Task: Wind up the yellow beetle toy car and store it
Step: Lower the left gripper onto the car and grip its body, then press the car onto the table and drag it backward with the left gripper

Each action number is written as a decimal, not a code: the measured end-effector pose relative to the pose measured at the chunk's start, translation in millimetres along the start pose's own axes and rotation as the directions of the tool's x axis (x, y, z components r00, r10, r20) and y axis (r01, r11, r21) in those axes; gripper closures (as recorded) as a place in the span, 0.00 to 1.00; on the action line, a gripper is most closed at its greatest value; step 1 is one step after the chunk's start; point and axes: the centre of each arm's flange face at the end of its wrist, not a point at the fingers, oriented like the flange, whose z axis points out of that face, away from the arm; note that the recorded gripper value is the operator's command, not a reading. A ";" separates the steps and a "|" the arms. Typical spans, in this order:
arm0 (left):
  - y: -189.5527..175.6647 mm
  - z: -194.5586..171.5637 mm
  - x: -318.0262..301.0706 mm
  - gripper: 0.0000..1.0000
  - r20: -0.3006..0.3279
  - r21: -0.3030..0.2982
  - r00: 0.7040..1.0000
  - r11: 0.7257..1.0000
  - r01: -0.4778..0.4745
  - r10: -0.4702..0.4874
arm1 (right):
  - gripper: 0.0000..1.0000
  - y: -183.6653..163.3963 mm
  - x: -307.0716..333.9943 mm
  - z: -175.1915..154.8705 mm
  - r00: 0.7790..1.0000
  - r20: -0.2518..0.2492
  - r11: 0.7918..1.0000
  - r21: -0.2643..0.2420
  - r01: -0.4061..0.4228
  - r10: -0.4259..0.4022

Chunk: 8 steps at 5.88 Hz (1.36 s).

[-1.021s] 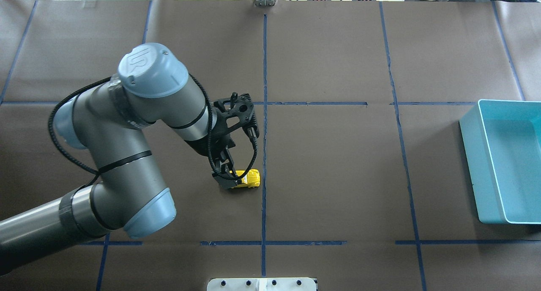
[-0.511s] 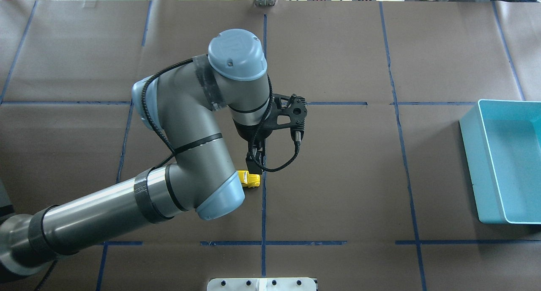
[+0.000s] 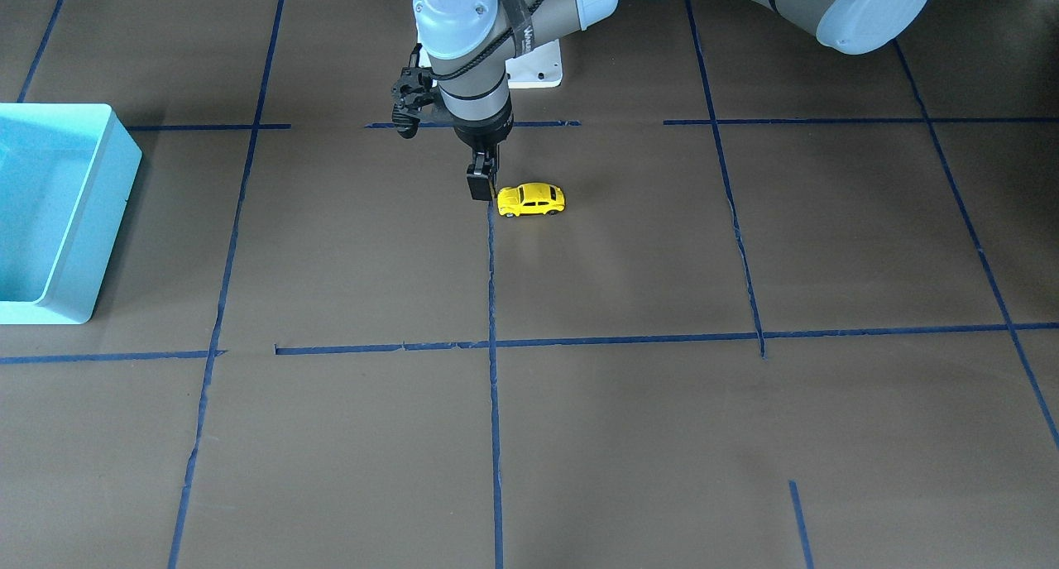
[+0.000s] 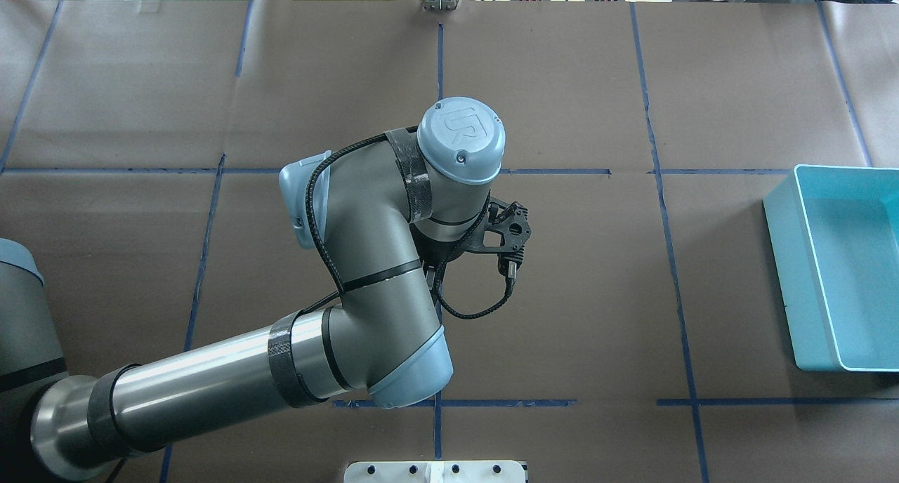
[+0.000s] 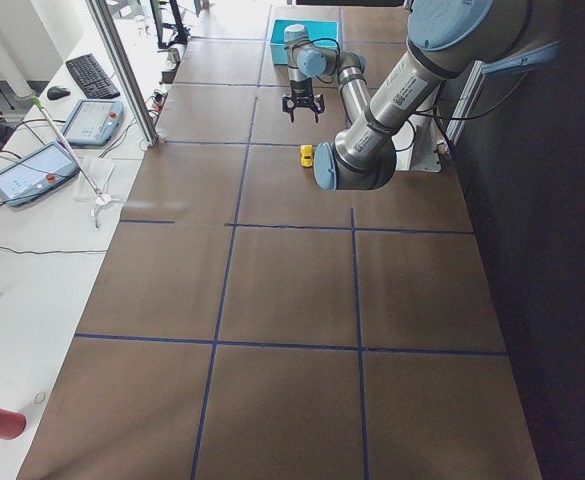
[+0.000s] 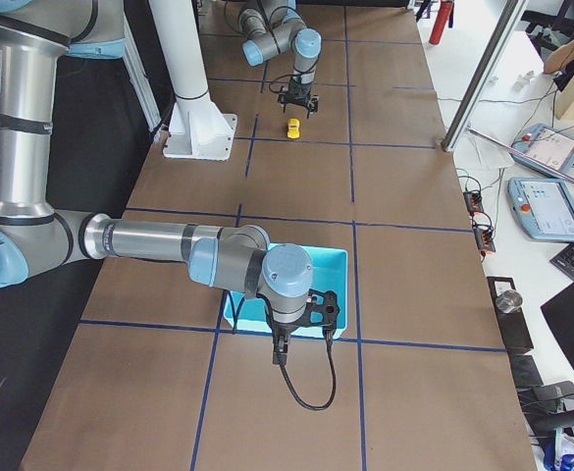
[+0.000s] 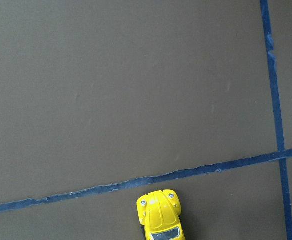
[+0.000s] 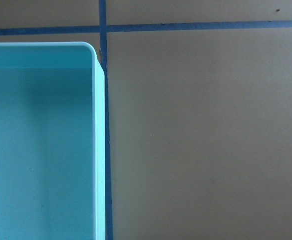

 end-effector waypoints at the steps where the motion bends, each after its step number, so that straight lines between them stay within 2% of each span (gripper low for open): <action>1: -1.1 12.1 2.9 0.00 -0.005 -0.049 1.000 0.999 0.003 -0.003 | 0.00 0.0 0.0 0.0 1.000 0.000 1.000 0.000 0.000 0.000; 3: -9.8 48.4 10.0 0.00 0.024 -0.156 1.000 0.988 -0.008 0.012 | 0.00 0.0 0.0 0.0 1.000 0.000 1.000 0.000 0.000 0.000; 4: -12.2 61.2 6.6 0.00 0.057 -0.181 0.998 0.983 -0.010 0.021 | 0.00 0.0 0.0 0.0 1.000 0.000 1.000 0.000 0.000 0.000; 6: -23.1 86.5 5.3 0.00 0.110 -0.174 0.994 0.984 0.026 -0.007 | 0.00 0.0 0.0 0.0 1.000 0.000 1.000 0.000 0.000 0.000; 8: -30.4 99.3 13.5 0.00 0.109 -0.166 0.993 0.985 0.053 -0.035 | 0.00 0.0 0.0 0.0 1.000 0.000 1.000 0.000 0.000 0.000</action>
